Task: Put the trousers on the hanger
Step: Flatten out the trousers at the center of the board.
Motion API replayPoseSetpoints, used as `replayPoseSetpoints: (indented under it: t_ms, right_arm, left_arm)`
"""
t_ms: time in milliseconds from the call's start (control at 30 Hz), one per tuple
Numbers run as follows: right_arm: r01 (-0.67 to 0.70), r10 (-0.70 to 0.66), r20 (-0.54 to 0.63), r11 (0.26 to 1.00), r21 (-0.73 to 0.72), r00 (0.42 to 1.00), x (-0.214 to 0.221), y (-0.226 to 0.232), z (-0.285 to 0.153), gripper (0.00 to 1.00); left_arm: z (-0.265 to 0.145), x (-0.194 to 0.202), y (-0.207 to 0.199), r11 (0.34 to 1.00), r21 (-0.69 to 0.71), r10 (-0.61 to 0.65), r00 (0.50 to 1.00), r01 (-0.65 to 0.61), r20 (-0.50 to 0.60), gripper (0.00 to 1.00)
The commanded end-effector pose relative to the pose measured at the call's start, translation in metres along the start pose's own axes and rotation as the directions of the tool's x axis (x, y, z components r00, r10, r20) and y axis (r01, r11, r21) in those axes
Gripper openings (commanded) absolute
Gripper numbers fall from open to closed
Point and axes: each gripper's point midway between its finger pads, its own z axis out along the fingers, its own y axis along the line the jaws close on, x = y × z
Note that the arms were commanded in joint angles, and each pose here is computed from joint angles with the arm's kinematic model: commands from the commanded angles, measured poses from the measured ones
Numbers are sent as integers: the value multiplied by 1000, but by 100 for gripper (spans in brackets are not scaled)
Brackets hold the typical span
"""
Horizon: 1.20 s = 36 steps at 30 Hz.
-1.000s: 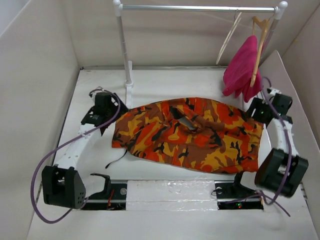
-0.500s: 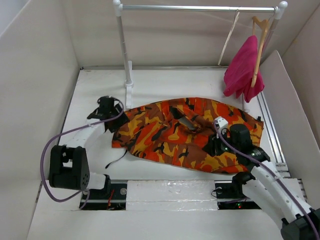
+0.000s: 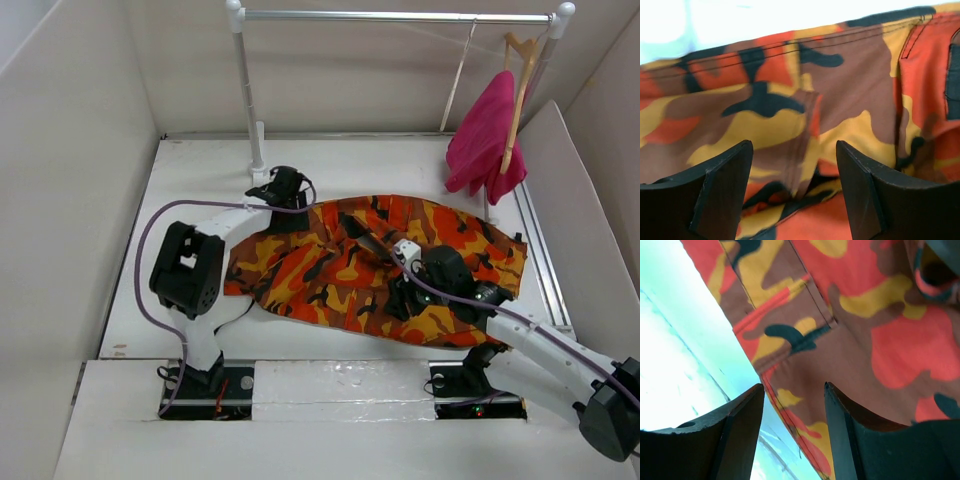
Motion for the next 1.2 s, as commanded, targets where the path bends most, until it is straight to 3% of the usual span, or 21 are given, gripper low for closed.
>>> replayPoseSetpoints:
  t_ms: [0, 33, 133, 167, 267, 433, 500, 533, 567, 700, 733, 800, 833, 967, 1000, 1033, 1100, 1167]
  right_arm:
    - [38, -35, 103, 999, -32, 994, -37, 15, 1, 57]
    - [45, -41, 98, 998, -41, 994, -35, 19, 3, 57]
    - [34, -31, 81, 999, -30, 996, -30, 18, 5, 57]
    - [38, -36, 76, 999, -31, 996, -28, 19, 6, 57]
    - [33, -31, 83, 999, -25, 996, -28, 18, 5, 57]
    - [37, -38, 90, 999, 10, 995, -32, 13, 4, 57]
    - [52, -53, 83, 999, 9, 995, -35, 13, 5, 58]
    - [59, -59, 77, 998, 6, 995, -36, 13, 7, 58]
    - [61, -61, 72, 998, 2, 996, -37, 14, 8, 58]
    - [74, -73, 44, 997, -11, 996, -40, 14, 13, 58]
    - [72, -72, 42, 997, -16, 997, -40, 15, 14, 58]
    - [78, -77, 55, 997, -17, 996, -43, 16, 12, 58]
    - [80, -79, 62, 997, -16, 995, -44, 17, 10, 58]
    - [78, -78, 55, 997, 2, 995, -40, 14, 8, 58]
    - [75, -75, 47, 997, 12, 996, -36, 12, 7, 58]
    - [75, -75, 47, 997, 12, 996, -36, 12, 7, 58]
    - [74, -74, 43, 997, 11, 996, -32, 11, 6, 58]
    - [74, -74, 47, 997, 7, 996, -32, 12, 5, 57]
  left_arm:
    - [-2, -17, -8, 994, -70, 90, 995, -87, 36, 63]
    - [0, -16, -7, 991, -94, 101, 994, -97, 39, 62]
    - [5, -18, 0, 986, -149, 88, 995, -81, 43, 36]
    - [6, -16, 4, 982, -169, 89, 995, -80, 42, 22]
    - [4, -14, 14, 974, -207, 98, 994, -86, 52, 2]
    - [1, -9, 44, 971, -229, 79, 997, -71, 26, 0]
    - [-1, -1, 40, 978, -191, 87, 996, -84, 8, 33]
    - [-1, 1, 40, 979, -183, 87, 996, -86, -1, 39]
    - [0, 4, 39, 981, -174, 85, 996, -85, -7, 43]
    - [4, 8, 28, 988, -133, 79, 997, -80, -18, 44]
    - [6, 9, 27, 988, -133, 78, 997, -80, -21, 42]
    - [8, 9, 28, 987, -146, 68, 997, -71, -27, 27]
    - [6, 5, 29, 985, -158, 62, 998, -63, -13, 3]
    - [-28, -34, 28, 990, -139, 9, 994, 6, 108, 0]
    - [-62, -71, 54, 985, -138, -72, 975, 103, 212, 0]
    - [-62, -72, 55, 985, -138, -73, 974, 104, 213, 0]
    - [-104, -107, 87, 972, -114, -158, 931, 205, 329, 0]
    - [-127, -132, 158, 924, -133, -279, 870, 359, 407, 0]
